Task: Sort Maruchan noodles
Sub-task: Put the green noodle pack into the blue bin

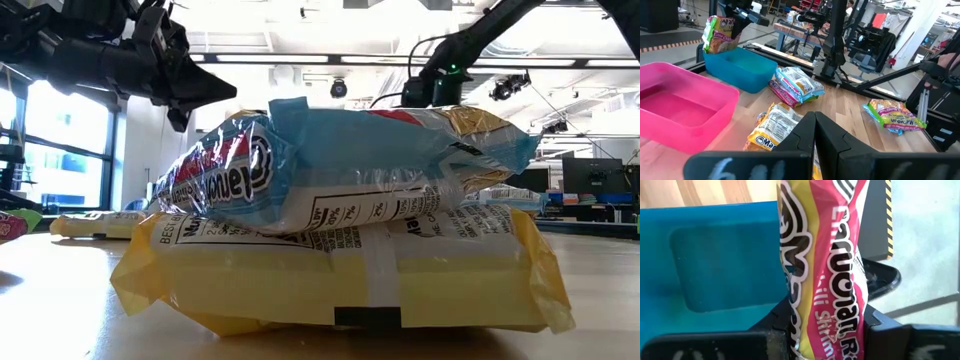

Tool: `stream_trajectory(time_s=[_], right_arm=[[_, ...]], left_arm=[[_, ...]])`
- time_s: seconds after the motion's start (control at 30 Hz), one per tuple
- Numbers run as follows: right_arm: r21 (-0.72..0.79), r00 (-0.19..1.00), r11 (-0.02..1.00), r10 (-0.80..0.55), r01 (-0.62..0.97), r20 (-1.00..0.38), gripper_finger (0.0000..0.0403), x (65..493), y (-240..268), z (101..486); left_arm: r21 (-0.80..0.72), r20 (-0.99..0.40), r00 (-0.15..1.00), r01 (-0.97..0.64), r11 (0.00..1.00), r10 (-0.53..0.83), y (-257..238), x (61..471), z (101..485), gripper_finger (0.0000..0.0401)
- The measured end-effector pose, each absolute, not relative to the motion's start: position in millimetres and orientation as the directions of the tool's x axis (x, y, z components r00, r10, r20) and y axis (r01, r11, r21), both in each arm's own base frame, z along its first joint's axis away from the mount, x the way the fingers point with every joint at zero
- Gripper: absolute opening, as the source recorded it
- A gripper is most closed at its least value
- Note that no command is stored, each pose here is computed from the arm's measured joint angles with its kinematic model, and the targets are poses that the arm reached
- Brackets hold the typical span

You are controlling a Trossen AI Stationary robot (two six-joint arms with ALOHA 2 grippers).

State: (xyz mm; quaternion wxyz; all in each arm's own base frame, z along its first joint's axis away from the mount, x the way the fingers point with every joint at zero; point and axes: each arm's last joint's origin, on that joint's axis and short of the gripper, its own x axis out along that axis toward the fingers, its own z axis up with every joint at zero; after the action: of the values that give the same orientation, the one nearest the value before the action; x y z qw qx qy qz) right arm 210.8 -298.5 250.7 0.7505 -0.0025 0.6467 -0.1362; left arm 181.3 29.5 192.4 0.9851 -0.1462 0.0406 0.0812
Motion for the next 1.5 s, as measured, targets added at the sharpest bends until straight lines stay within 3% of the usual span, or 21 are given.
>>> stream_trajectory(time_s=[0.57,0.93,1.2,1.5], right_arm=[[-0.163,0.11,0.966,-0.187,0.201,-0.976,0.009,210,-297,253],[-0.131,0.093,0.972,-0.151,0.194,-0.984,0.0089,218,-307,229],[-0.139,0.094,0.971,-0.16,0.192,-0.983,0.0089,215,-303,239],[-0.179,0.007,0.969,-0.183,0.17,-0.983,0.0089,212,-299,241]], left_arm=[[-0.282,-0.104,0.984,-0.172,0.944,0.148,29,181,192,0.0],[-0.298,-0.104,0.984,-0.173,0.939,0.148,29,181,192,0.0],[-0.299,-0.105,0.983,-0.173,0.939,0.148,29,181,192,0.0],[-0.304,-0.105,0.983,-0.173,0.937,0.148,29,181,192,0.0]])
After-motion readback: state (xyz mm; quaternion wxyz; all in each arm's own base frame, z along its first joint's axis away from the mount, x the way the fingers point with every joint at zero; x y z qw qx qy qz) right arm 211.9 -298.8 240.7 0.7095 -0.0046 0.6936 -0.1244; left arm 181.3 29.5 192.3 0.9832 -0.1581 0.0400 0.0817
